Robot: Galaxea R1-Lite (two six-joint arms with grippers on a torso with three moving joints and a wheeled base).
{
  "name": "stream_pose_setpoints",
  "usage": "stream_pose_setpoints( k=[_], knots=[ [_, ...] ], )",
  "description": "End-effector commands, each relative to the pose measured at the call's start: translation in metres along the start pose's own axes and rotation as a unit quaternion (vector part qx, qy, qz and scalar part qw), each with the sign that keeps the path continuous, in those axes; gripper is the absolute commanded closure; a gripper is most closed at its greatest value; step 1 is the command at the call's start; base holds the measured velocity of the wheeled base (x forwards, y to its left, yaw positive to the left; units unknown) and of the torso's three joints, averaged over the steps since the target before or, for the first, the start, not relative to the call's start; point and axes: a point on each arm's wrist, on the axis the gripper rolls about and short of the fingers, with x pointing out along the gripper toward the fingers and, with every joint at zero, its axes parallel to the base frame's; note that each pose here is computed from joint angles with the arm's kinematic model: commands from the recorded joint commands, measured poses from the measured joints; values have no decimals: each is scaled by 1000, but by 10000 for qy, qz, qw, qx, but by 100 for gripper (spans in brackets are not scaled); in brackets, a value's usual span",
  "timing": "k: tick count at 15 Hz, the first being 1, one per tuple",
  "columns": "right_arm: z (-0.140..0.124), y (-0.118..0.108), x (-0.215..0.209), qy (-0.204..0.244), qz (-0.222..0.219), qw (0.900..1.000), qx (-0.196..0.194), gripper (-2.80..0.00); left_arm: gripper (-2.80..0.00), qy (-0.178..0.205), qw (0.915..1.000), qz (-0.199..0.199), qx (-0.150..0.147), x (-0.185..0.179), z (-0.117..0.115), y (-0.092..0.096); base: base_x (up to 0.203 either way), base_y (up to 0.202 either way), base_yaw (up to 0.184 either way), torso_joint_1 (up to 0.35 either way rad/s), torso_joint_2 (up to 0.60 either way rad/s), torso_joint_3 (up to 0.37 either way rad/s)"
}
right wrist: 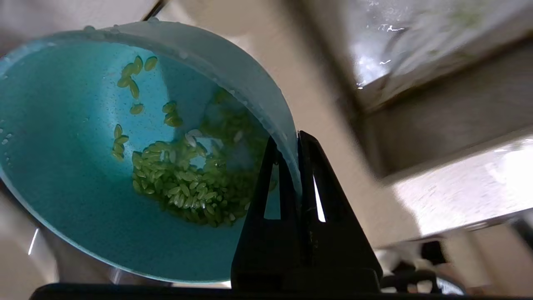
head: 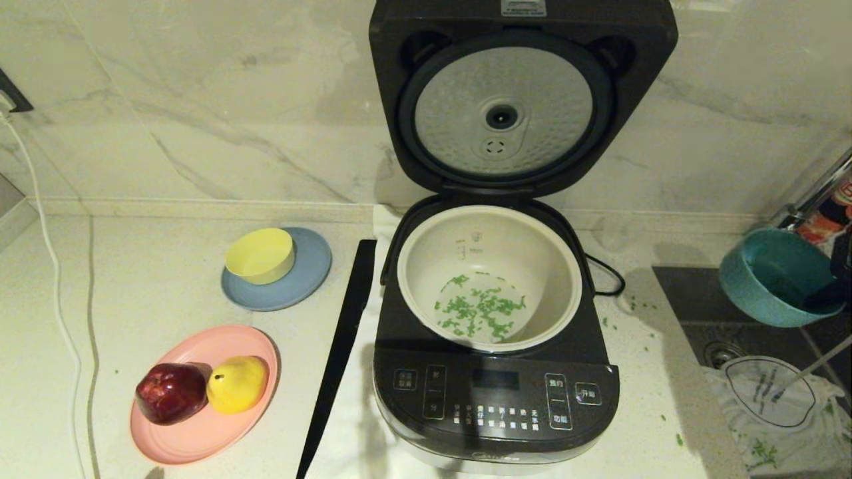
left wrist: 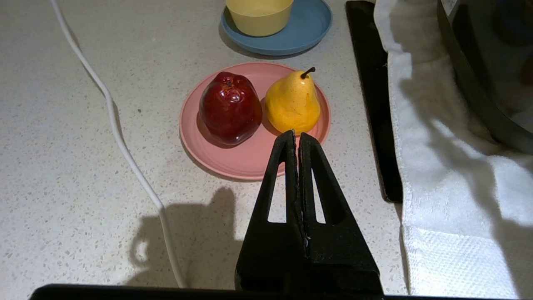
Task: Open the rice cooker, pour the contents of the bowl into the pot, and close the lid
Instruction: Fill a bowl with water from the tap
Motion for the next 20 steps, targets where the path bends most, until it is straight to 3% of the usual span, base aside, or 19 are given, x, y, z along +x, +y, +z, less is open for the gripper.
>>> stream_pose_setpoints(
  k=[1,5,11,14,20],
  knots=[
    [19,-44,24,27,-304,9970,713,0,0,33,10000,-4,2,0,-3,0,0,0,0,0,0,0],
    [40,-114,56,-154,-543,9858,1582,0,0,33,10000,-4,3,0,-3,0,0,0,0,0,0,0],
    [57,-199,88,-444,-862,9656,2412,0,0,35,10000,-4,1,0,-3,0,0,0,0,0,0,0],
    [62,-222,102,-497,-852,9615,2566,0,0,33,10000,-4,-5,0,-3,0,0,0,0,0,0,0],
    [72,-228,117,-699,-780,9625,2502,0,0,33,10000,-4,3,0,-3,0,0,0,0,0,0,0]
  ],
)
